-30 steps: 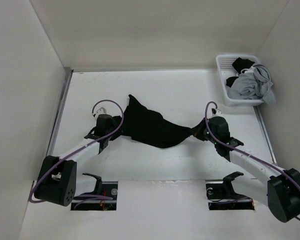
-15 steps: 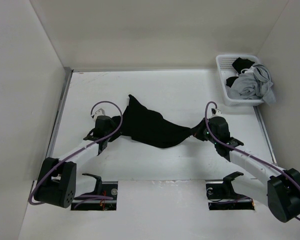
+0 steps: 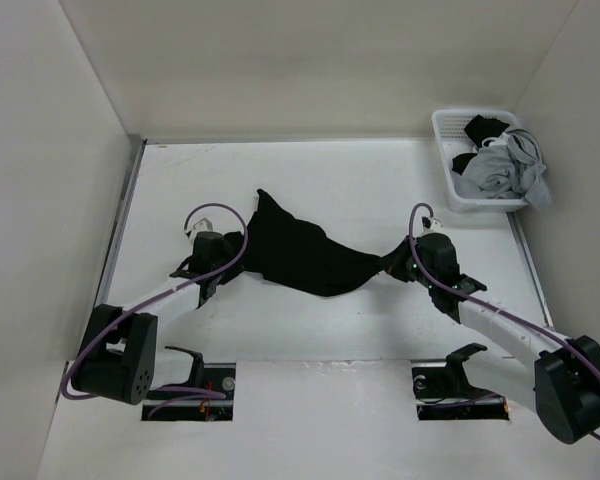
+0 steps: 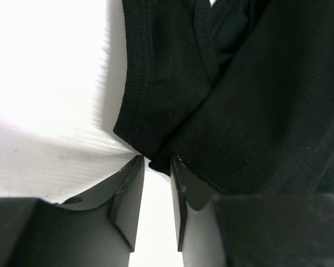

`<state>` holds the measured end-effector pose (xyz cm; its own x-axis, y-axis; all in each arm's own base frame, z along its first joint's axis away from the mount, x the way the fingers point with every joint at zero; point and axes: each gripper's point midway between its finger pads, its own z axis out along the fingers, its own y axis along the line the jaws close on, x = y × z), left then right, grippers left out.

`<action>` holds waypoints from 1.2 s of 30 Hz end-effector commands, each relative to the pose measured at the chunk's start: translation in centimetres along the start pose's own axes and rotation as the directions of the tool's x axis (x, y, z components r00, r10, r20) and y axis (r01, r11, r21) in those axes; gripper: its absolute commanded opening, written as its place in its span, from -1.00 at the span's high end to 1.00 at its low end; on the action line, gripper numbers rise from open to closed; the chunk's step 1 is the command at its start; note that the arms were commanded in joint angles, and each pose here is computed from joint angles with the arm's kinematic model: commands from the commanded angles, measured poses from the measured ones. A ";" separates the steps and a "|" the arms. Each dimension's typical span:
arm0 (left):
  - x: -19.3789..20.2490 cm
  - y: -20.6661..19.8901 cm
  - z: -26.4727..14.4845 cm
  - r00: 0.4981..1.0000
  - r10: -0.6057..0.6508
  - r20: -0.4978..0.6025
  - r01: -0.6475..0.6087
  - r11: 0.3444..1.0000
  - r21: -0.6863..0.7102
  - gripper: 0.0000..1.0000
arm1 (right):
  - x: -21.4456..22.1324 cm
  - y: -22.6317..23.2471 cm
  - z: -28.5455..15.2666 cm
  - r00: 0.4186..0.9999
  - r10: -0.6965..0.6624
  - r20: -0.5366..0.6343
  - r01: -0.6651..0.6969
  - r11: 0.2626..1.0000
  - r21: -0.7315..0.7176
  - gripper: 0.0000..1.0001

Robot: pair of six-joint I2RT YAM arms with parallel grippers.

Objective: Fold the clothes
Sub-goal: Flatten the tank top out

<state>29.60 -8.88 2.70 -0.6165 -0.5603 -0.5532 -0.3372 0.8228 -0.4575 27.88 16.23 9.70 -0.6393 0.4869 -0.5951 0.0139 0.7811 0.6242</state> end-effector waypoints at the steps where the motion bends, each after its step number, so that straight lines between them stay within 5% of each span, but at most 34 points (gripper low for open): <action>1: -1.5 -1.0 0.1 0.998 -0.001 0.056 -0.001 0.999 0.034 0.56 | -1.6 2.1 0.1 0.998 -0.024 0.049 0.028 0.997 -0.069 1.00; 13: -2.0 -1.9 0.3 0.997 -0.004 0.083 -0.001 0.998 0.056 0.53 | -1.4 2.7 0.0 0.998 -0.035 0.047 0.039 0.995 -0.089 1.00; 26: -1.5 -2.8 -0.8 0.998 -0.003 0.062 -0.002 0.997 0.079 0.80 | -1.4 2.9 -0.1 0.998 -0.036 0.050 0.041 0.995 -0.095 1.00; 36: -1.6 -2.5 -1.2 0.998 -0.012 0.062 0.009 0.998 0.058 0.62 | -1.4 3.0 -0.3 0.998 -0.036 0.052 0.041 0.994 -0.097 1.00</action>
<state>29.65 -9.67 4.51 -0.5895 -0.5654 -0.5769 -0.3066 0.8174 -0.4878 27.59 16.92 9.81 -0.6488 0.4729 -0.5962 -0.0092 0.7785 0.6276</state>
